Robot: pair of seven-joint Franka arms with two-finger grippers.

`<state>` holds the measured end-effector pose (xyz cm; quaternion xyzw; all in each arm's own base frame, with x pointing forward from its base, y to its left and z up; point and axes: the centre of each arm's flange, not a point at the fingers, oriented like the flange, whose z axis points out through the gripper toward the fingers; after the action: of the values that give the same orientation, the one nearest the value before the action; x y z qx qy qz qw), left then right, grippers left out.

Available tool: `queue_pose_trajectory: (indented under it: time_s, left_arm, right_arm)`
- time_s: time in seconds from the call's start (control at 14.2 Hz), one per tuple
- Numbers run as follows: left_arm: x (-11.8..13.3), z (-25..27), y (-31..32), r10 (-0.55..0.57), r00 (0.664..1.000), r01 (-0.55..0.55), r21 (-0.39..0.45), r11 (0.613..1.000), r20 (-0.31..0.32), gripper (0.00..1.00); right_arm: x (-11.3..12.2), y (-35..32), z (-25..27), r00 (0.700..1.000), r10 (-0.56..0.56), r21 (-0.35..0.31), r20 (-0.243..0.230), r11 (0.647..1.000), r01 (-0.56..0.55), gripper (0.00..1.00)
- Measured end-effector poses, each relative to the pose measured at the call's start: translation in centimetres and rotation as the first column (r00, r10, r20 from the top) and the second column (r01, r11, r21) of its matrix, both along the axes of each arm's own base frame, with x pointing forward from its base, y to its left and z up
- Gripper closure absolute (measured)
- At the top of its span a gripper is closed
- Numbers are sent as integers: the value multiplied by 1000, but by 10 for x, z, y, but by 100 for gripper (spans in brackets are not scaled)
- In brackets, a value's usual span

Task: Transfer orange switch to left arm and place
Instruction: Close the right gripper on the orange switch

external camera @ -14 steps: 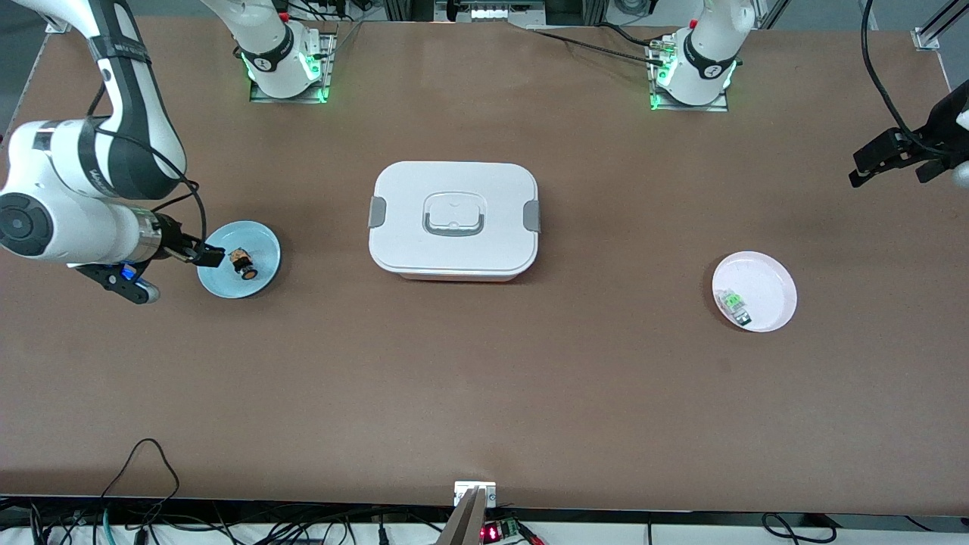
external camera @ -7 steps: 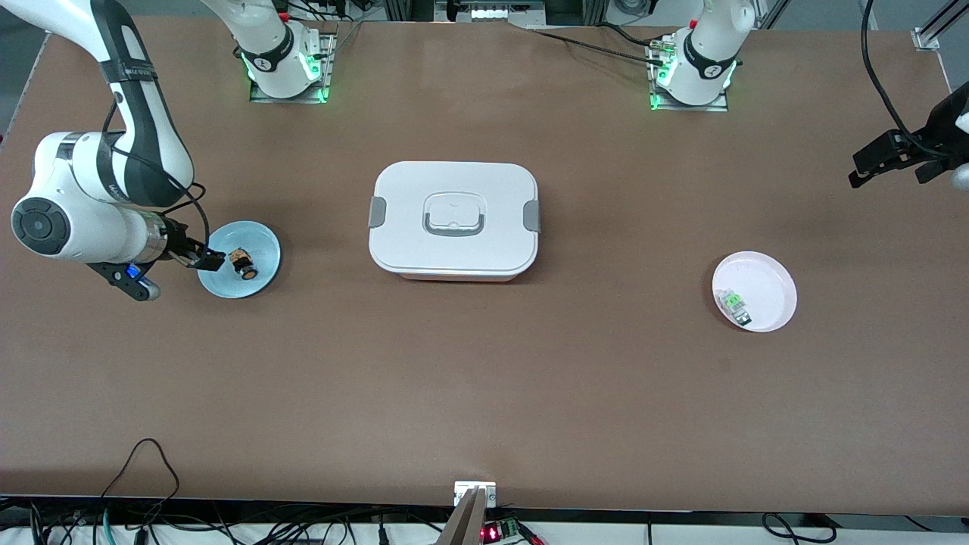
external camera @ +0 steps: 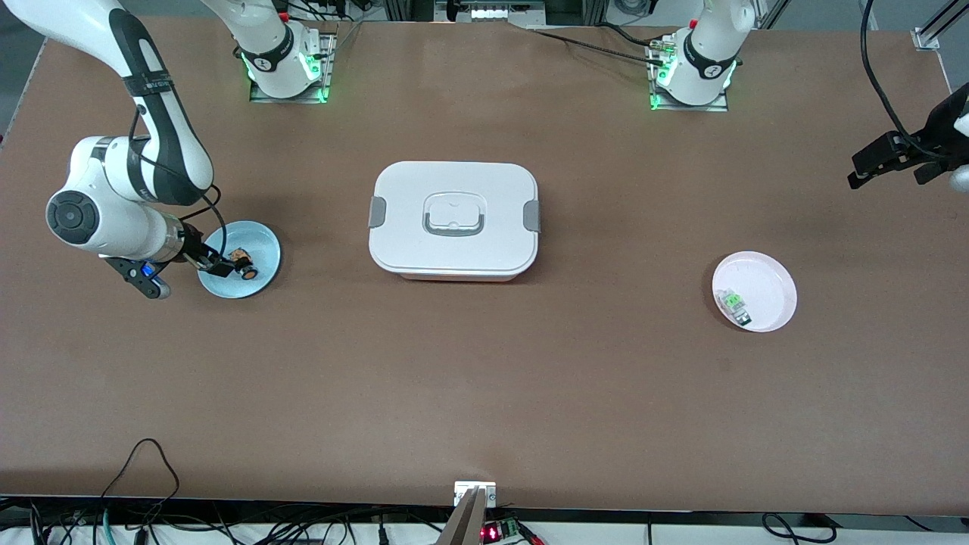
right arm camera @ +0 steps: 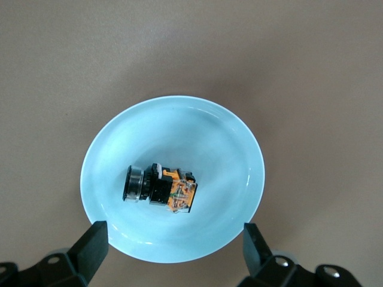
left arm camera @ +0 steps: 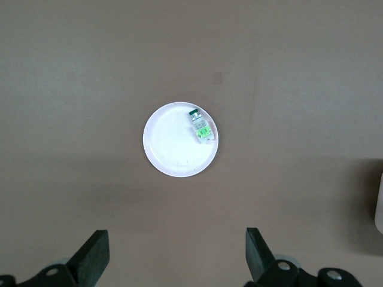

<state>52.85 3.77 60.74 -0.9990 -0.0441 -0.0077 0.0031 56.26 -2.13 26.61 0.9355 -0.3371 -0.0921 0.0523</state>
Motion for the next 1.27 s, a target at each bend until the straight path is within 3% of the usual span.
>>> queue_pose_trajectory:
  time_s: [0.84,1.27]
  left_arm:
    - [1,0,-3,-5,1000,5,1,1000,4,0]
    - [0,-1,-4,-8,1000,8,0,1000,-4,0]
  right_arm:
    - [-30,5,-47,987,9,11,163,1000,-11,0]
    - [-35,6,-65,981,10,15,193,1000,-14,0]
